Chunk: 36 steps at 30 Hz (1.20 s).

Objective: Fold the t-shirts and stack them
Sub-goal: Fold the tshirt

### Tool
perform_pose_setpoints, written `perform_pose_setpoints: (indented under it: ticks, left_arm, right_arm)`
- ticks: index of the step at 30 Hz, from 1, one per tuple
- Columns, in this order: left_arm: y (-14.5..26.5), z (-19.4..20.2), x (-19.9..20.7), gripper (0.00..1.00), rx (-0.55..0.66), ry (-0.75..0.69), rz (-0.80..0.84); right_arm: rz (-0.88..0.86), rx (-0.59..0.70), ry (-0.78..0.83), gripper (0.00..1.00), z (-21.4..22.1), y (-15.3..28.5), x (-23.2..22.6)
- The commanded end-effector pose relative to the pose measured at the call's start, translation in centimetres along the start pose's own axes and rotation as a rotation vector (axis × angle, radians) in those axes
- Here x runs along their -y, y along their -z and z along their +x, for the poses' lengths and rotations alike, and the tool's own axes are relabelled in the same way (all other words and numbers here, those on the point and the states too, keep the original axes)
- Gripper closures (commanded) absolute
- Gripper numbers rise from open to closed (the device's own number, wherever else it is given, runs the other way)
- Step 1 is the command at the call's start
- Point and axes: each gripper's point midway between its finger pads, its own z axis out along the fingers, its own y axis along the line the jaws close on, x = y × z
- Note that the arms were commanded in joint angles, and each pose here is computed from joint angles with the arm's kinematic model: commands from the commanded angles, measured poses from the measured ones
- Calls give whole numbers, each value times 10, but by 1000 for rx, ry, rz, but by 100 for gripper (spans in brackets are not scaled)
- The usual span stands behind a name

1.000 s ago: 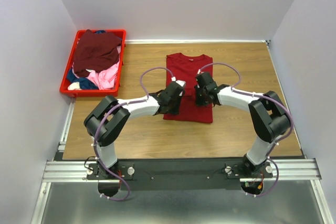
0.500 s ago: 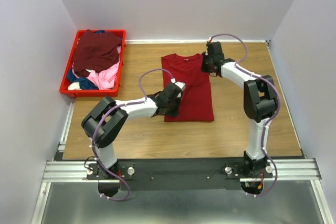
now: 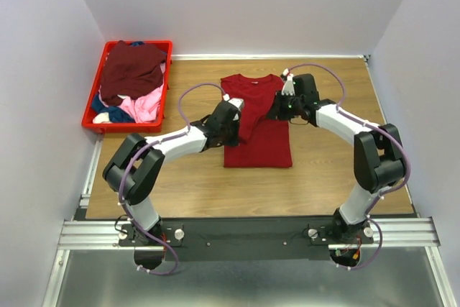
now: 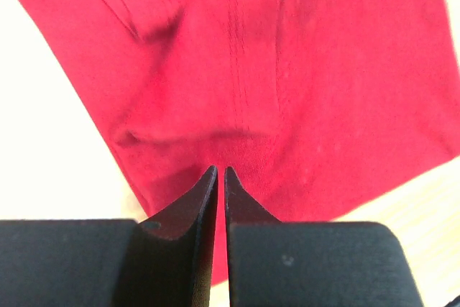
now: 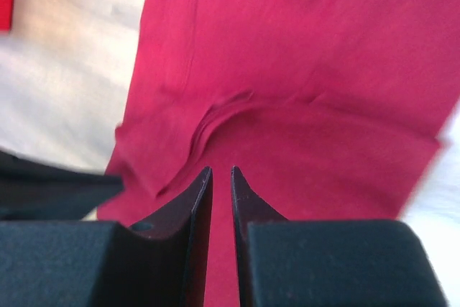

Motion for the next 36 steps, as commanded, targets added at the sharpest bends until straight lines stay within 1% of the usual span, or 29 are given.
perform_pose_setpoints:
  ticks: [1,4,8,10,12,16,17,18,21,23,24,25,27,31,32,35,36]
  left_arm:
    - [2,-12,6,85,26,3,28]
    - [-1,-3,-2,85,7,23,11]
    - [-4,10,-5,85,-22,22,13]
    - [-2,18,-10,85,-39,17,3]
    - [-2,30,-14,85,-62,12,-6]
    - [-4,47,-22,85,-97,18,-13]
    - [-4,49,-22,85,-104,18,-12]
    - [-5,53,-23,85,-110,20,-10]
    - [-5,55,-23,85,-115,19,-8]
    - [-5,54,-23,85,-113,16,-9]
    - [-5,54,-24,85,-115,13,-10]
    - [-4,55,-24,85,-115,12,-10]
    - [-4,56,-25,85,-118,10,-11]
    - [-2,59,-26,85,-118,13,-14]
    - [-1,60,-27,85,-119,15,-16]
    - [2,54,-25,85,-96,17,-9]
    - [6,47,-23,85,-73,22,-4]
  right_arm:
    - [-152,-123,-55,77,45,-7,-18]
    - [-184,-190,-101,77,72,-14,-16]
    - [-253,-232,-149,77,89,-26,-21]
    - [-269,-236,-165,77,90,-32,-22]
    - [-293,-208,-152,77,79,-38,-27]
    - [-310,-220,-163,77,76,-51,-30]
    - [-317,-236,-172,77,80,-56,-30]
    - [-326,-224,-164,77,73,-58,-33]
    - [-350,-242,-169,77,73,-67,-40]
    - [-374,-228,-156,77,61,-73,-50]
    - [-382,-243,-164,77,64,-79,-51]
    - [-400,-220,-157,77,49,-82,-57]
    - [-420,-208,-161,77,37,-89,-62]
    - [-425,-126,-165,77,-13,-116,-68]
    - [-440,-94,-168,75,-34,-128,-72]
    - [-448,-64,-210,74,-58,-142,-65]
    - [-451,-31,-214,74,-76,-138,-63]
